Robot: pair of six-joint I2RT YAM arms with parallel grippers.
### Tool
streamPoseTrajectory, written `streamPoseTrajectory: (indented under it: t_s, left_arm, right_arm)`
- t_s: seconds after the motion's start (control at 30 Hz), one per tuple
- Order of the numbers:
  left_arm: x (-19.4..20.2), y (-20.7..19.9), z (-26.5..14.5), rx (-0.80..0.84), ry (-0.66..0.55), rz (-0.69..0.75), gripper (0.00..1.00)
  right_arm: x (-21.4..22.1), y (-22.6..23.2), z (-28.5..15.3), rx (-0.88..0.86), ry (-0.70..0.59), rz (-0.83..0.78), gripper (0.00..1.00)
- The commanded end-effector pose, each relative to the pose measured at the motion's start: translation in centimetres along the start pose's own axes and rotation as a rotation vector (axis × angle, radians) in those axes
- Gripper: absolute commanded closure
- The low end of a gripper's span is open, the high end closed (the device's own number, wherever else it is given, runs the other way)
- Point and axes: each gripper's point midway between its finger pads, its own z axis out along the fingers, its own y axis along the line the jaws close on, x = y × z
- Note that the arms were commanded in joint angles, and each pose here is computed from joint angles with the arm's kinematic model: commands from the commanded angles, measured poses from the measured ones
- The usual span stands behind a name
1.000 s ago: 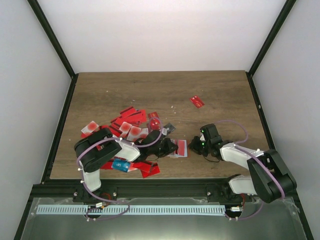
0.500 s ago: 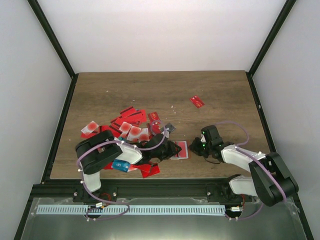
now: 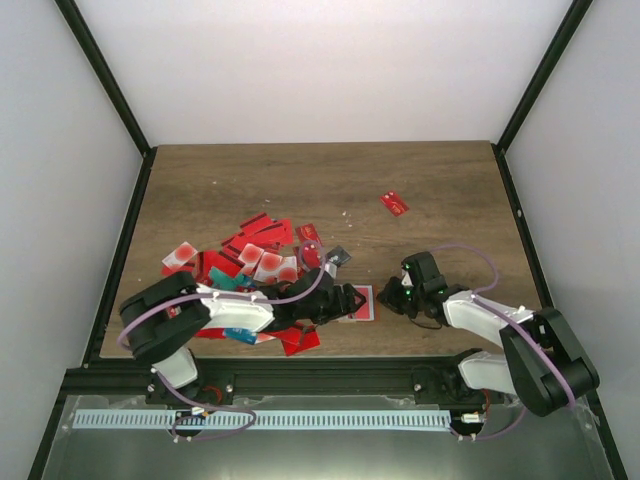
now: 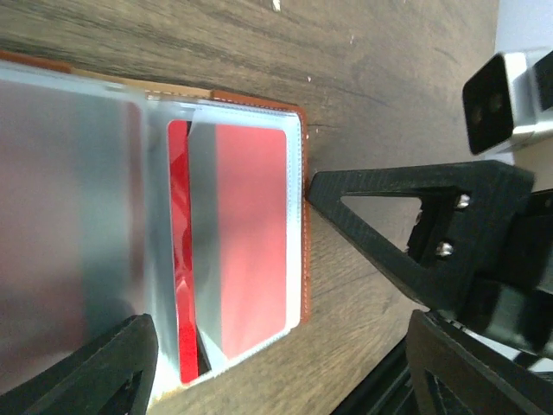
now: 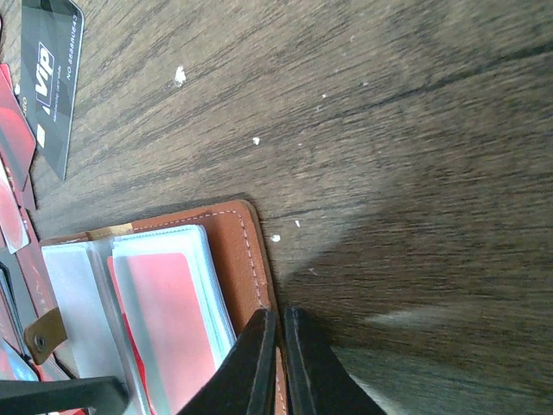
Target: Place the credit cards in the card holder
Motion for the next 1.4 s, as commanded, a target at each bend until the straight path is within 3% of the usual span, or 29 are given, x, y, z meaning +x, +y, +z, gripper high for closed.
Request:
streamPoseTrajectory:
  t_s: [0.0, 0.33, 0.53, 0.6, 0.77, 0.97, 1.37]
  left_arm:
    - [-0.4, 0.6, -2.0, -0.091, -0.029, 0.093, 0.16]
    - [-3.1, 4.4, -6.7, -0.404, -0.156, 0.309, 0.14]
    - [-3.6, 6.3, -6.6, -0.529, -0.144, 0.391, 0.20]
    - [-3.6, 6.4, -6.3, -0.555, -0.138, 0.417, 0.21]
    - [-3.5, 6.4, -5.2, -0.602, -0.125, 0.466, 0.32]
    - [-4.0, 7.2, -5.3, -0.691, -0.156, 0.495, 0.61]
    - [-4.0, 7.7, -4.8, -0.699, -0.159, 0.504, 0.95]
  right_arm:
    - [2.5, -3.8, 0.1, 0.139, 0.071, 0.047, 0.93]
    - [2.0, -3.0, -0.3, 0.119, 0.058, 0.008, 0.89]
    - [1.9, -2.3, -0.8, 0.086, 0.047, -0.032, 0.64]
    - [1.6, -2.0, -1.1, 0.080, 0.036, -0.042, 0.61]
    - [1.4, -1.7, -1.6, 0.073, 0.017, -0.057, 0.57]
    - [2.3, -1.4, -1.0, 0.029, 0.064, -0.076, 0.55]
    - [4.2, 1.4, -0.5, -0.158, 0.179, -0.123, 0.56]
